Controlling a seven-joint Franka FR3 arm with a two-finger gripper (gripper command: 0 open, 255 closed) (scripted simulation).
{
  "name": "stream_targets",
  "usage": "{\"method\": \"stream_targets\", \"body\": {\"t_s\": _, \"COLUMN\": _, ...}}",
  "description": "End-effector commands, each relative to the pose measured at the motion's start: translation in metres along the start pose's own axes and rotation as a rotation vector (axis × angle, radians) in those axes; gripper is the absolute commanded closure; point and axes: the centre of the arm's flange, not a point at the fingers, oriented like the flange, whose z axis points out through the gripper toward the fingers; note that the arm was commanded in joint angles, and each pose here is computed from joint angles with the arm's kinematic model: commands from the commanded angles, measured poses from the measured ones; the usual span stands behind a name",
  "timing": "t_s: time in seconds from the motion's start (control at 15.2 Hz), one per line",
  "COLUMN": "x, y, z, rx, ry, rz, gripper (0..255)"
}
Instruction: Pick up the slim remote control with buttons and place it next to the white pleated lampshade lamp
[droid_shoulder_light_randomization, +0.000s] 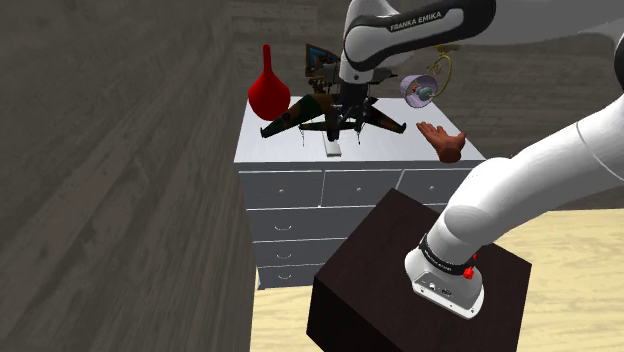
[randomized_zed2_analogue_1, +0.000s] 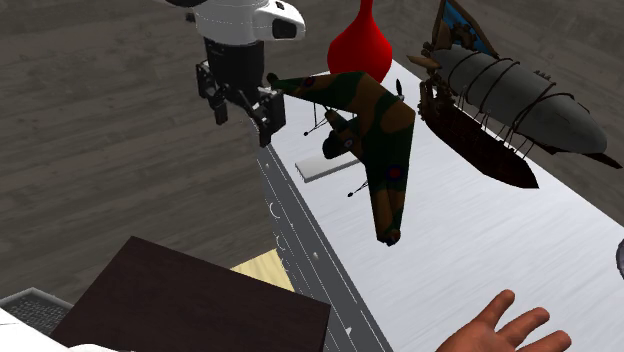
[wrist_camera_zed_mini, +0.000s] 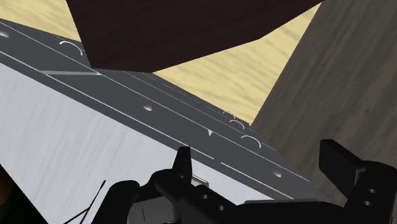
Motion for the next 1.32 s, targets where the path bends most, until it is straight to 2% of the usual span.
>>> {"method": "stream_targets", "body": {"t_s": 0.0, "x": 0.020, "y": 0.009, "z": 0.014, "rx": -0.003, "ry": 0.017, "rz": 0.053, "gripper": 0}}
{"method": "stream_targets", "body": {"t_s": 0.79, "x": 0.122, "y": 0.077, "z": 0.095, "rx": -0.022, "ry": 0.103, "rz": 0.362, "gripper": 0}}
{"method": "stream_targets", "body": {"t_s": 1.25, "x": 0.129, "y": 0.082, "z": 0.130, "rx": -0.023, "ry": 0.107, "rz": 0.375, "gripper": 0}}
